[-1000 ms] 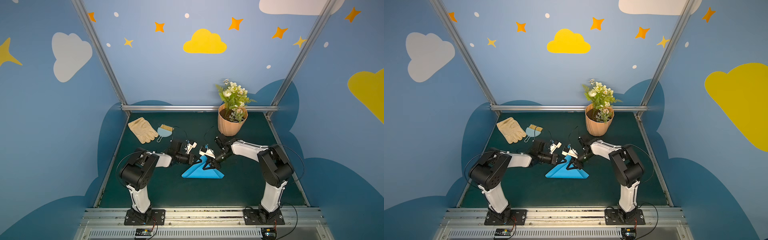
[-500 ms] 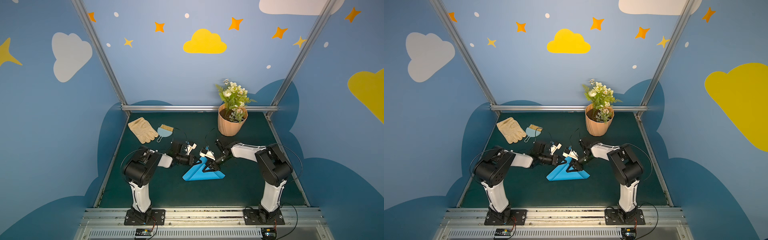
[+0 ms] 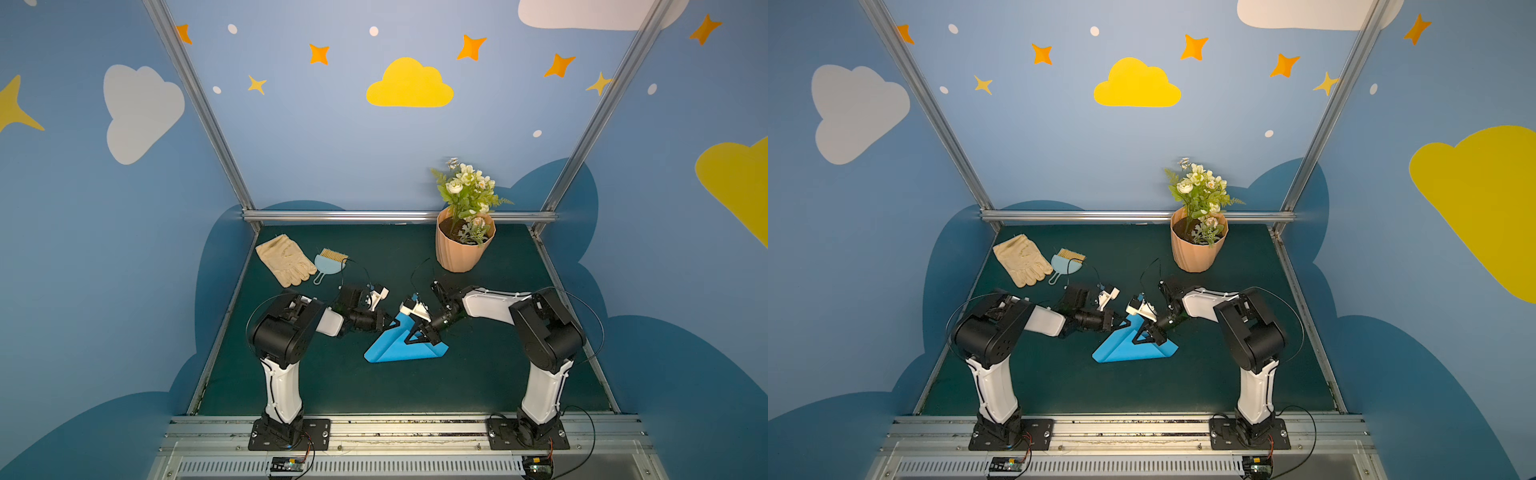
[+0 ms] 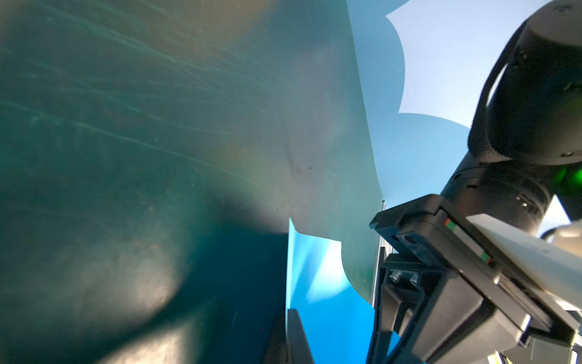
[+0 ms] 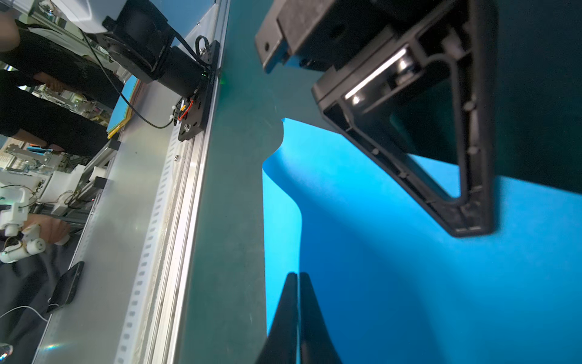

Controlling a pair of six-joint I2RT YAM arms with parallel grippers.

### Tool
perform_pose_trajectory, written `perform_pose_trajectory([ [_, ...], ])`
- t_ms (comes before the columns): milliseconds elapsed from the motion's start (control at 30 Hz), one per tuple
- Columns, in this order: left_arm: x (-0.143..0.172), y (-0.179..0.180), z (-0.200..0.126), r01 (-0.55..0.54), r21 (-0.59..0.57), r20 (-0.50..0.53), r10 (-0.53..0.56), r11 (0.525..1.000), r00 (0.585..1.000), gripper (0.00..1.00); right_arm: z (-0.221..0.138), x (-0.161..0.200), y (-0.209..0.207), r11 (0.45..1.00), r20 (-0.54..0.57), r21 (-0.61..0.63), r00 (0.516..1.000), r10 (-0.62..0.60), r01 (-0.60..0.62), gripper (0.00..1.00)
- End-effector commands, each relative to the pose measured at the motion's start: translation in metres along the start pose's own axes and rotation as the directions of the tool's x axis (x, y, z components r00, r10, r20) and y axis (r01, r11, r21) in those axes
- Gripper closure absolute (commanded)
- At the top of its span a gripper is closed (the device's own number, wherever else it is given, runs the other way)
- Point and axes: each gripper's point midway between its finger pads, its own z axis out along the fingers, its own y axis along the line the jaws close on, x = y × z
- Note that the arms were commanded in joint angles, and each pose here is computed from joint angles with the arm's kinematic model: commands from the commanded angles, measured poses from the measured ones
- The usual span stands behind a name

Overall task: Fold the square paper diagonally
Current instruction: Fold the paper at the center of the board.

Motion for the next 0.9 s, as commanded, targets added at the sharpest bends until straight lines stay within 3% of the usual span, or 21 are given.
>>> perform_pose_trajectory([
  [0,0.000,-0.005,0.000,-0.019,0.041,-0.002,0.019,0.999,1.000,0.93,-0.005,0.000,-0.002,1.000,-0.011,-0.009,1.000,0.025,-0.025,1.00],
  [300,-0.002,-0.010,0.001,-0.017,0.075,-0.003,0.018,0.997,1.000,0.75,-0.005,0.003,-0.015,0.994,-0.041,0.009,0.993,0.107,-0.107,1.00],
  [867,-0.002,-0.015,0.001,-0.012,0.101,-0.010,0.013,0.995,1.000,0.68,-0.015,0.001,-0.040,0.970,-0.038,0.061,0.970,0.238,-0.236,1.00],
])
